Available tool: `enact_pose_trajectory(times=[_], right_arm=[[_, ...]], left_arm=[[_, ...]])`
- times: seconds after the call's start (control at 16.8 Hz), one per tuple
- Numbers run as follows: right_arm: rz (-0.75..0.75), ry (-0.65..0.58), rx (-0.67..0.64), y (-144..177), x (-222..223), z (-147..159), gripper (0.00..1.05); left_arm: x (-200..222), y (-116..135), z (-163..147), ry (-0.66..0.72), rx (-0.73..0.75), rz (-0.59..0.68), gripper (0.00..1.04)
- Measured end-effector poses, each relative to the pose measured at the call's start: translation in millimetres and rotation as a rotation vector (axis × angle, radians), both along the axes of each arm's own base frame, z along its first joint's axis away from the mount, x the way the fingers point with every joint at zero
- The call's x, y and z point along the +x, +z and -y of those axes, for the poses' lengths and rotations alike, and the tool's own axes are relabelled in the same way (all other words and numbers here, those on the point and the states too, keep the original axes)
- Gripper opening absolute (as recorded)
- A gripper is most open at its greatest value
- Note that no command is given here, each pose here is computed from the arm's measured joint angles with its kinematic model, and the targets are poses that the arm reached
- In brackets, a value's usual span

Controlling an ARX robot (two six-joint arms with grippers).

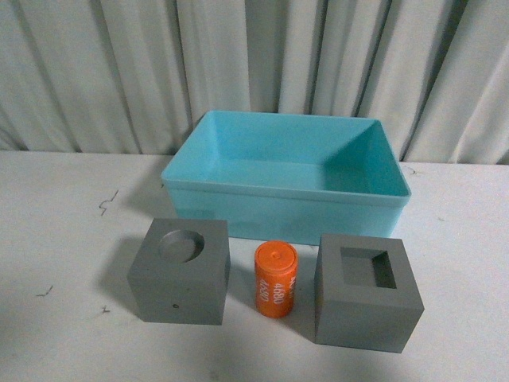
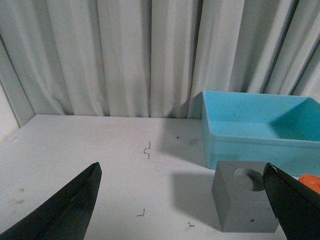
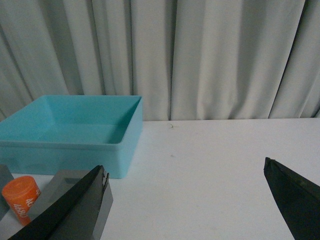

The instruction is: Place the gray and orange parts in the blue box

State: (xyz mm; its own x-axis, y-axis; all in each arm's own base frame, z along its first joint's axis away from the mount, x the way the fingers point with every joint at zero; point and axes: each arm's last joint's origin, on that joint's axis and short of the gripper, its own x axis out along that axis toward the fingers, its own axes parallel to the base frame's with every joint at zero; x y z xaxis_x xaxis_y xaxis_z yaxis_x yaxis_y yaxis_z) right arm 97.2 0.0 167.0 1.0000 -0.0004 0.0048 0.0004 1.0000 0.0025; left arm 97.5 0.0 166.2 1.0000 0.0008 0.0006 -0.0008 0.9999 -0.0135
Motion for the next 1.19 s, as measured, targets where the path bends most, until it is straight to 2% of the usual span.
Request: enact_pose_trajectory(times=[1.19], right_arm=[[0.0,0.0,0.0,0.0,0.0,0.0,0.98]], left_arm=[[0.0,0.0,0.0,0.0,0.0,0.0,0.98]])
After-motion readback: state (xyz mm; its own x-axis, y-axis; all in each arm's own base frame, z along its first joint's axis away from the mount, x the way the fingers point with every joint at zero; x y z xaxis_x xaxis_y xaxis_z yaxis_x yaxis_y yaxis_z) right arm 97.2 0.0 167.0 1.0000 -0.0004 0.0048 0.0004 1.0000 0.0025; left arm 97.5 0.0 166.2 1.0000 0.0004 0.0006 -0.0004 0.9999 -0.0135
